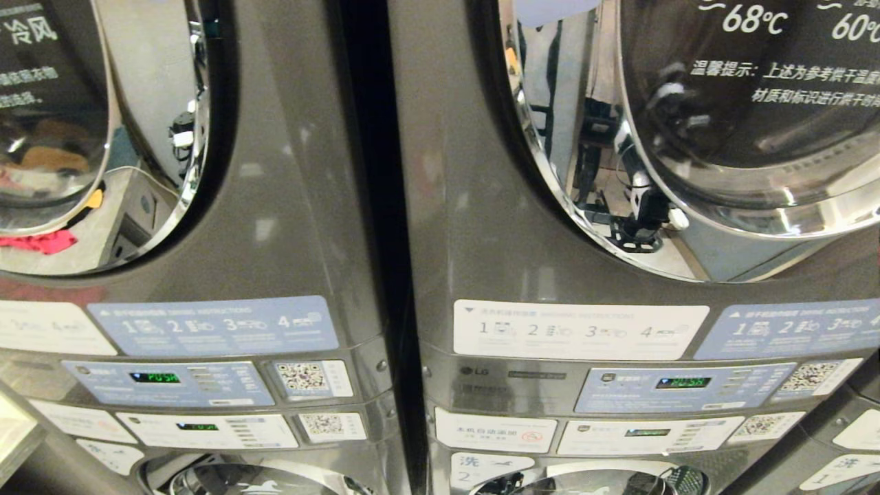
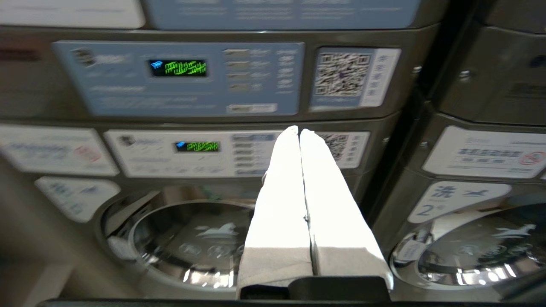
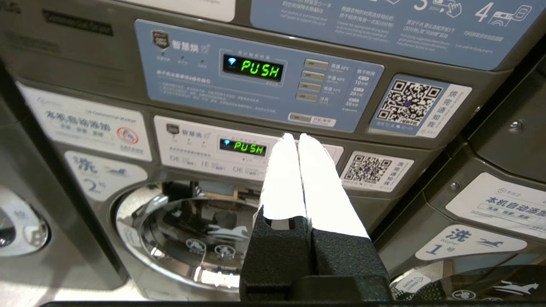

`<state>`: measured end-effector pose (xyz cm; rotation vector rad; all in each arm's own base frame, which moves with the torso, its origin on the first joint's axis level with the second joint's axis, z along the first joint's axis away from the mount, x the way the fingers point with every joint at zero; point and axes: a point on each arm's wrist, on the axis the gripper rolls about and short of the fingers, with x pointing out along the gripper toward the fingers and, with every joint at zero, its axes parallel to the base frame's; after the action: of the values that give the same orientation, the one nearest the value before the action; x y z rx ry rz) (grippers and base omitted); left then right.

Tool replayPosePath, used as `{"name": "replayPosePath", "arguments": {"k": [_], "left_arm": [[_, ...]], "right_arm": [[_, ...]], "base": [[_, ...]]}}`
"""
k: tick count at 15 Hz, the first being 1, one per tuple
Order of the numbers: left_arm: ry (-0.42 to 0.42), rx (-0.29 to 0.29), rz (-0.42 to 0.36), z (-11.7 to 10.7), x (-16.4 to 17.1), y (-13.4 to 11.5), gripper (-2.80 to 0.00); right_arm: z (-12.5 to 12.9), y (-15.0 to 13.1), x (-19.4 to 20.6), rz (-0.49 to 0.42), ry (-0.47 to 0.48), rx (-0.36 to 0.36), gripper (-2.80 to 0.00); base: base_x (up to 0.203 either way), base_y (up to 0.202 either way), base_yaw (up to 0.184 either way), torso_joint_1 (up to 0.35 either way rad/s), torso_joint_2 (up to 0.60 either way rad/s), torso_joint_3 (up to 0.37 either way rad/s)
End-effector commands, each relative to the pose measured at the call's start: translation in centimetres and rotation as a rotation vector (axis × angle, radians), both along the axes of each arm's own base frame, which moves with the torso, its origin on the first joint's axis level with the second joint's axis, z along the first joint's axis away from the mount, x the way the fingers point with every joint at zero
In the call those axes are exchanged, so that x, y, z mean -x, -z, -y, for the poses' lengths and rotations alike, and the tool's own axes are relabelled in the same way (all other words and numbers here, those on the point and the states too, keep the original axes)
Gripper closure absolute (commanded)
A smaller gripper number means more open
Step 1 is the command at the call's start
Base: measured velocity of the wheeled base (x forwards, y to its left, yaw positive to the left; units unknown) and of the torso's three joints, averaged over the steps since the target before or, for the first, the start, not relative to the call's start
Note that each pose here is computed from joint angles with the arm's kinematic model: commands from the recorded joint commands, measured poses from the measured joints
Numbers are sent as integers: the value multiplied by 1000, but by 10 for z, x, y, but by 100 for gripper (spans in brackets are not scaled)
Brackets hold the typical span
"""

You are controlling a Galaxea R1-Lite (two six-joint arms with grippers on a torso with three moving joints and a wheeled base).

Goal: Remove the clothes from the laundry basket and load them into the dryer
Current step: Open the dryer

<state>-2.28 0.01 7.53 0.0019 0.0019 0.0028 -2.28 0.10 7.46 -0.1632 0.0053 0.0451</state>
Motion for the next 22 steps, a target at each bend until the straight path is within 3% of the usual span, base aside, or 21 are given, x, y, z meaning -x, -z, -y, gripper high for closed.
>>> {"name": "replayPosePath", "arguments": {"k": [1,5,17,18,20,22], "left_arm": [[0,0,-2,0,0,0,0],[0,0,-1,0,0,0,0],[0,-1,-1,0,0,0,0],[0,0,-2,0,0,0,0],[0,-1,-2,0,0,0,0],[0,0,-3,0,0,0,0]], "right_arm": [[0,0,0,-2,-2,4,0],[0,0,0,0,3,-2,0],[0,0,0,0,-4,-8,0],[0,-1,0,-3,-9,3,0],[0,-6,1,21,-19,93,0],[-1,-43,11,84,-19,125,0]], "base": [[6,7,-107,2,3,5],[2,4,-123,5,3,5],[0,0,0,0,0,0],[0,0,0,0,0,0],[0,0,0,0,0,0],[0,0,0,0,0,0]]}}
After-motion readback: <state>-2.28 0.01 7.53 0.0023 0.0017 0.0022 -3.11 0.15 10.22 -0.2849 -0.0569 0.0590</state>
